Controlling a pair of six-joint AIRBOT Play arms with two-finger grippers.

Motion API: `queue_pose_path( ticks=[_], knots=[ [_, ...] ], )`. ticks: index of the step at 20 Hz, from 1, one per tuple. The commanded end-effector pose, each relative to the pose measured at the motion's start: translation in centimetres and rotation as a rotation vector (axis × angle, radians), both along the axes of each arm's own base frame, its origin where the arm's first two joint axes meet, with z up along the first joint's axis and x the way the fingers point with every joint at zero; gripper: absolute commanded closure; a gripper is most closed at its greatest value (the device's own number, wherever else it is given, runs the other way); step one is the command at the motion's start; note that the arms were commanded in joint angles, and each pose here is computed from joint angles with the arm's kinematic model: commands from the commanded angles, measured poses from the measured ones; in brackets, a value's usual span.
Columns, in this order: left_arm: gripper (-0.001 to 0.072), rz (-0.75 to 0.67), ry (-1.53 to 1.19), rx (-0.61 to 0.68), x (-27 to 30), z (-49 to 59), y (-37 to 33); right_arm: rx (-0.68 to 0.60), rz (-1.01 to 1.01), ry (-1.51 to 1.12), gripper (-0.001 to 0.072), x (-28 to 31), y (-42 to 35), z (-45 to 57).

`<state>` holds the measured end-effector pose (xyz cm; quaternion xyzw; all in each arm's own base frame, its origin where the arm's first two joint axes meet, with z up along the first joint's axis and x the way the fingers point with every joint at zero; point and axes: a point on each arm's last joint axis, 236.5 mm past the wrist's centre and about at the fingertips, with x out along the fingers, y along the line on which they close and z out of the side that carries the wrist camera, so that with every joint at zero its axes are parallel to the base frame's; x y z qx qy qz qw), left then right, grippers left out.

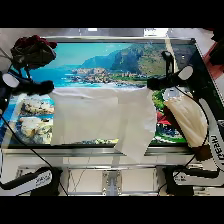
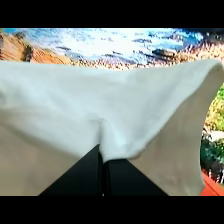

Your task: Fold the shirts.

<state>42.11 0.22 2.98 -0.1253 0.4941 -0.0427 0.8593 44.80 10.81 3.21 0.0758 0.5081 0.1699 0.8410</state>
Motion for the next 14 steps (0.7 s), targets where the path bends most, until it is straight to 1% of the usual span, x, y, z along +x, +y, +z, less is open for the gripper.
queue_pose_path(
  ticks=[1,3,6,14],
  knots=[
    [0.0697,0.0,0.159,-0.015,-5.0,-6.6,-0.6,-0.011,-0.025,0.11,0.0691,-3.3,-0.2,-5.3],
    [0.0697,0.04,0.166,-0.022,-5.5,-8.0,-0.4,-0.017,-0.048,0.127,0.0691,-4.0,-0.6,-7.5],
    [0.0697,0.079,0.111,-0.02,-4.2,-7.7,0.1,-0.004,-0.093,0.092,0.0691,-3.5,-0.8,-8.6],
    [0.0698,0.105,0.057,-0.02,-2.9,-6.9,0.5,0.021,-0.142,0.036,0.0691,-1.7,-0.8,-8.7]
  ],
)
